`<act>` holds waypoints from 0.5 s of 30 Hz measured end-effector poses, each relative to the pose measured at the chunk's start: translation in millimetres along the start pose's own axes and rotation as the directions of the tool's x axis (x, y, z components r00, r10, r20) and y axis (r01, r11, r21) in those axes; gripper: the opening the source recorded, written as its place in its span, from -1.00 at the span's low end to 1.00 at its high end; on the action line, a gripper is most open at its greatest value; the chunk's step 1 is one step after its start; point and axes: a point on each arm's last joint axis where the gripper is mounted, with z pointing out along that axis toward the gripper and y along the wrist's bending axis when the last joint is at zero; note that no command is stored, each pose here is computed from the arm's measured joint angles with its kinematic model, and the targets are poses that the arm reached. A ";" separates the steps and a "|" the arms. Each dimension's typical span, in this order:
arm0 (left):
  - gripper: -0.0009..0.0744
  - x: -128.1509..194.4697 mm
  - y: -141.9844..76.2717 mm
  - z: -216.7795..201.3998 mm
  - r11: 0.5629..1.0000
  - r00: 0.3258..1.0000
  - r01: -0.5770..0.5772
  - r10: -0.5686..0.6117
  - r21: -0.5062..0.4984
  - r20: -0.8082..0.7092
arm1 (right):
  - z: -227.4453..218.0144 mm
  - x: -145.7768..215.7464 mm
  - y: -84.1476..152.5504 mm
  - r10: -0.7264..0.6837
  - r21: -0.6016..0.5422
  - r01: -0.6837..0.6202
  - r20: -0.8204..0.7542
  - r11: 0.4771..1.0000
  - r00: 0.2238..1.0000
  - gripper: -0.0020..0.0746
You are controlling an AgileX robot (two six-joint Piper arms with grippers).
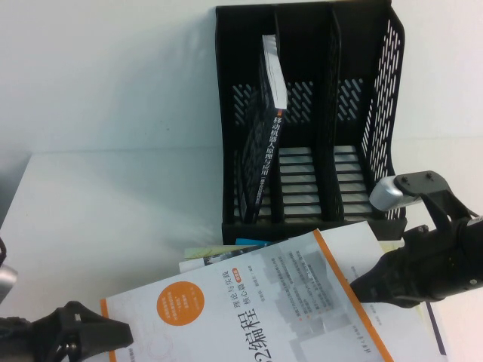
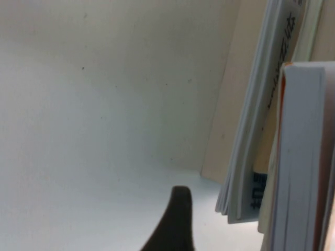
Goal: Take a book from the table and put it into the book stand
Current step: Pick up the book with your left arm
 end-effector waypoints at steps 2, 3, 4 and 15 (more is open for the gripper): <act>0.84 2.1 2.7 3.1 1.000 1.000 0.029 -0.029 0.010 -0.013 | 0.0 0.0 0.0 0.000 0.000 0.000 0.000 1.000 1.000 -0.96; 0.85 3.2 4.0 5.2 0.999 0.999 0.042 -0.041 0.021 -0.019 | 0.0 0.0 0.0 0.000 0.000 0.000 0.000 1.000 1.000 -0.96; 0.86 4.2 5.4 7.5 0.998 0.998 0.054 -0.054 0.034 -0.023 | 0.0 -0.2 -0.2 0.000 0.002 0.000 0.002 1.000 1.000 -0.96; 0.83 -5.3 16.1 37.1 0.956 0.985 0.170 -0.155 0.239 -0.080 | 0.3 -1.6 -1.0 -0.021 0.017 0.021 0.017 1.000 1.000 -0.96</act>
